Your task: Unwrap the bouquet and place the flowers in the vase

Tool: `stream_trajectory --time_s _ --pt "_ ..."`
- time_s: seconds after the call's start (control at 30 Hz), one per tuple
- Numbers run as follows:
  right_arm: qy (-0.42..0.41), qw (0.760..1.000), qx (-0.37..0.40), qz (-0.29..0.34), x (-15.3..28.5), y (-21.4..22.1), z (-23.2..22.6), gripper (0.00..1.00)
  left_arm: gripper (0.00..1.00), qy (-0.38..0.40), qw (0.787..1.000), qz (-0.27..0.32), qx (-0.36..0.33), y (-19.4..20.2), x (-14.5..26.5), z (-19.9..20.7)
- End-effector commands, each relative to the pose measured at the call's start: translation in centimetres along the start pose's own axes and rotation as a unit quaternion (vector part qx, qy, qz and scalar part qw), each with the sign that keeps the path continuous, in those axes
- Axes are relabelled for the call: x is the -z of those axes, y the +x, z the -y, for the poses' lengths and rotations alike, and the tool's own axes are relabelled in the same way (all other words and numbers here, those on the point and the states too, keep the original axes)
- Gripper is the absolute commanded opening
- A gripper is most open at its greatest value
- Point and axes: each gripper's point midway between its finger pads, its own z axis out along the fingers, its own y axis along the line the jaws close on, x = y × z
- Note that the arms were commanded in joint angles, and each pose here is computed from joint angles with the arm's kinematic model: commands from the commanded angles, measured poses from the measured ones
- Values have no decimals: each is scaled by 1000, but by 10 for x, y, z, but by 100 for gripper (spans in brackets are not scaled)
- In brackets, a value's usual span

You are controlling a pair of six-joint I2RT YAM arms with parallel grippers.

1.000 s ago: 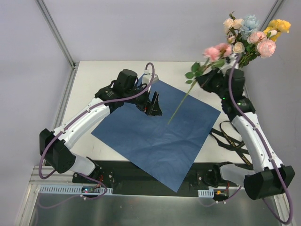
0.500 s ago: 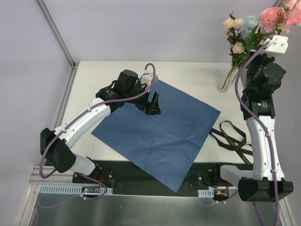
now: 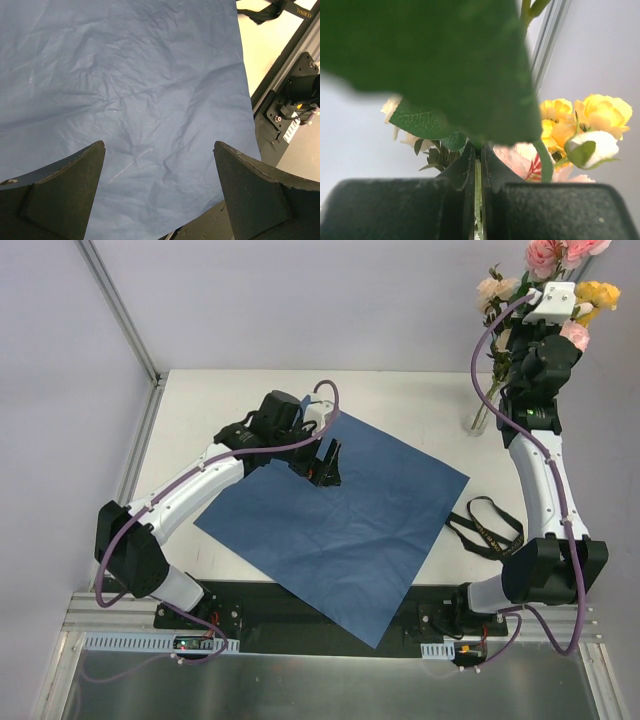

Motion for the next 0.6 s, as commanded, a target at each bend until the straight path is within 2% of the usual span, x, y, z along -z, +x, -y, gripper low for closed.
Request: stream_trajectory --time_s 0.0,0.57 --pt "28 994 -11 105 -8 -64 18 0 89 -8 1000 -5 -5 2 -4 -9" --pt "45 993 -46 100 -12 -39 19 1 90 -4 1000 -9 8 3 -6 -16"
